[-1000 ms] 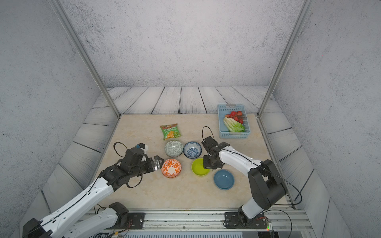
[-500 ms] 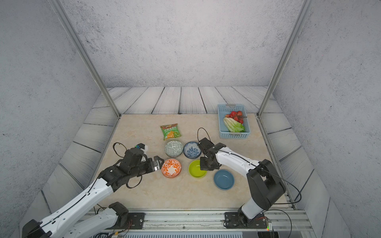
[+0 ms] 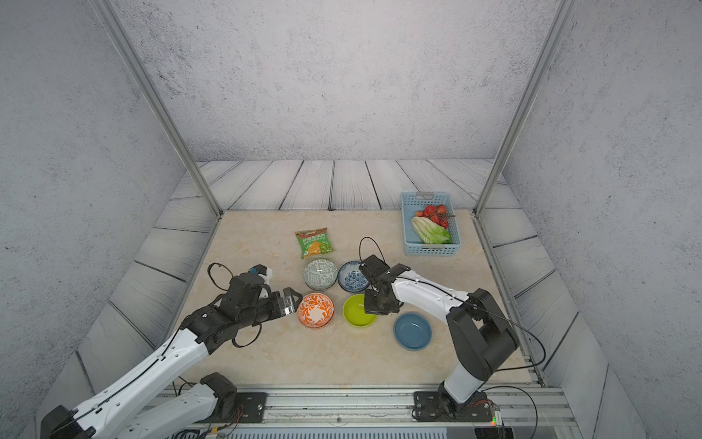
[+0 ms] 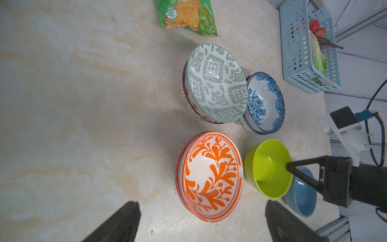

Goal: Stack the bowls
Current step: Move the bowl to the center of the board.

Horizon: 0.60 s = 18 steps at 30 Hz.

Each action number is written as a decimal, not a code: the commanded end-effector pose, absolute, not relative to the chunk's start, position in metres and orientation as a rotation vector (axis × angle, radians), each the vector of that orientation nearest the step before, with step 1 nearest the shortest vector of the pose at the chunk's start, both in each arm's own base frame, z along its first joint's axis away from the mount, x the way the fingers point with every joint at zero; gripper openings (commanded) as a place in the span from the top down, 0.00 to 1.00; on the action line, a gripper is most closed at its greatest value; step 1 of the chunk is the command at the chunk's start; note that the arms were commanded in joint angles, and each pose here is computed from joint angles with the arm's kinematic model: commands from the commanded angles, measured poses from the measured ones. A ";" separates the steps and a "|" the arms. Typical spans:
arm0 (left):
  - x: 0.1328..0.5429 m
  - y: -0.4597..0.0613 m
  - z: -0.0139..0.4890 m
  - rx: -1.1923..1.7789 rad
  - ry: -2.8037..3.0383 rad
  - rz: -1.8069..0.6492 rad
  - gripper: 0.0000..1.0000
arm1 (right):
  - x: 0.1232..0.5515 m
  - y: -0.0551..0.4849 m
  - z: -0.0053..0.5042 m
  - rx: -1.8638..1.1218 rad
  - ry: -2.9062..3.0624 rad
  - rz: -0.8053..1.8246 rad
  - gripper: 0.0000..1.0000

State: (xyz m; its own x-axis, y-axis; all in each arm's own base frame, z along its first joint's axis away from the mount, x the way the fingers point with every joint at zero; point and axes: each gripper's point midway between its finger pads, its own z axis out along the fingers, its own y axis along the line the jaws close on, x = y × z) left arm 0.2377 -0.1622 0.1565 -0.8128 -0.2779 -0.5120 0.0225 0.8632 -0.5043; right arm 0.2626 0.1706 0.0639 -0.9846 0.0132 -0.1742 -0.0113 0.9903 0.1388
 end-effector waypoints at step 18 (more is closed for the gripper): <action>0.236 -0.160 0.157 -0.178 2.429 -0.688 0.00 | 0.252 0.204 0.052 -0.007 2.999 0.211 0.96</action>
State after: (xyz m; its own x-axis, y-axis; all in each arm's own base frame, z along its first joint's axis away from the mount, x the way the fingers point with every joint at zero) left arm 0.2355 -0.1622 0.1566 -0.8160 -0.2797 -0.5059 0.0270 0.8557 -0.5168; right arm 0.2528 0.2034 0.0574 -0.9881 -0.0065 -0.1536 -0.0299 0.9882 0.1505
